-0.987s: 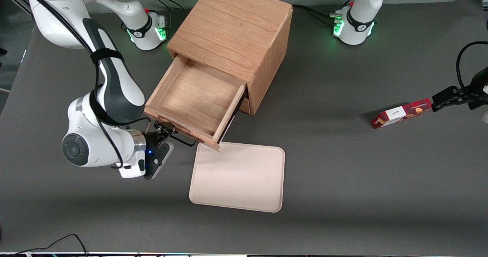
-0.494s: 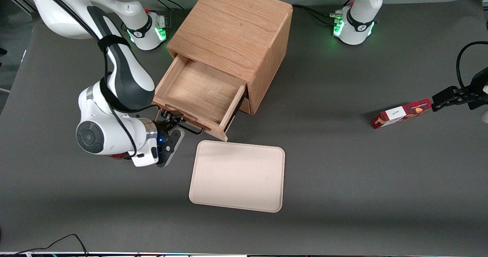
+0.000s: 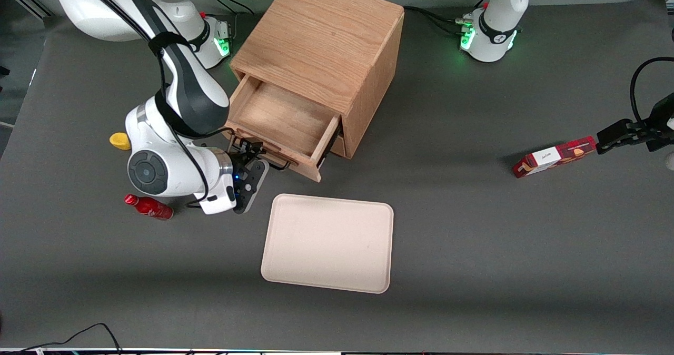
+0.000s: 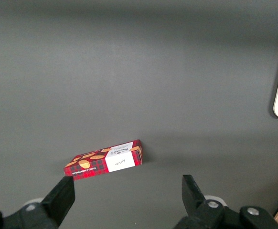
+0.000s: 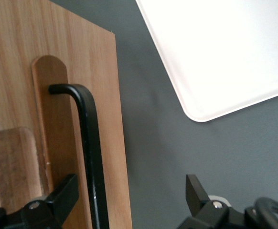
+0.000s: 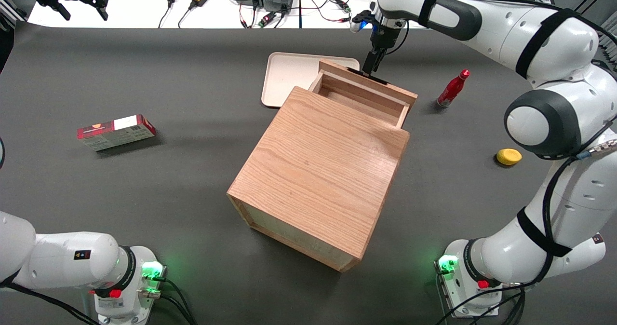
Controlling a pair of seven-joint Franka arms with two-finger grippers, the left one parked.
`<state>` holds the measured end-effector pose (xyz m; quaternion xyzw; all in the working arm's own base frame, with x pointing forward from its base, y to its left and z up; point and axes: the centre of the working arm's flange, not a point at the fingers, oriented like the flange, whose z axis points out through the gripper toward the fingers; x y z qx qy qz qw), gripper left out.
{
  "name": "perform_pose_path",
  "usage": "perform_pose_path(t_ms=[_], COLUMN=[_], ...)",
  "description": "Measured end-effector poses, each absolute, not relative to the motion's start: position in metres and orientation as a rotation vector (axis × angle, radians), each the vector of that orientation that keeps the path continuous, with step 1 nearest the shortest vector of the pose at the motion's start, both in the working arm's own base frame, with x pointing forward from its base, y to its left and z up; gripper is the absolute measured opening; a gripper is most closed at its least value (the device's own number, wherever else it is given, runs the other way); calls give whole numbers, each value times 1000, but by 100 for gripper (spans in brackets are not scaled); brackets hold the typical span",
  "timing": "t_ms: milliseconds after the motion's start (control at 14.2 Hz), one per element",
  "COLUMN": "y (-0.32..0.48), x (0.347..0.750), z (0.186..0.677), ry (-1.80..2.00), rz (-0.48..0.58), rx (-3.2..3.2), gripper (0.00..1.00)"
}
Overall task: Close top drawer
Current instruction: 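Push the drawer front with the right gripper into the cabinet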
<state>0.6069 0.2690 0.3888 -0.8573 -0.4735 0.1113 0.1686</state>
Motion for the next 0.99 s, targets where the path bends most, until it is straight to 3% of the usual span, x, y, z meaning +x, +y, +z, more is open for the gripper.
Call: perform_pose_path(t_ms=[987], y=[314], x=[546], z=[394], ry=[-1414], rz=[370], rx=[-2407], gripper=[100])
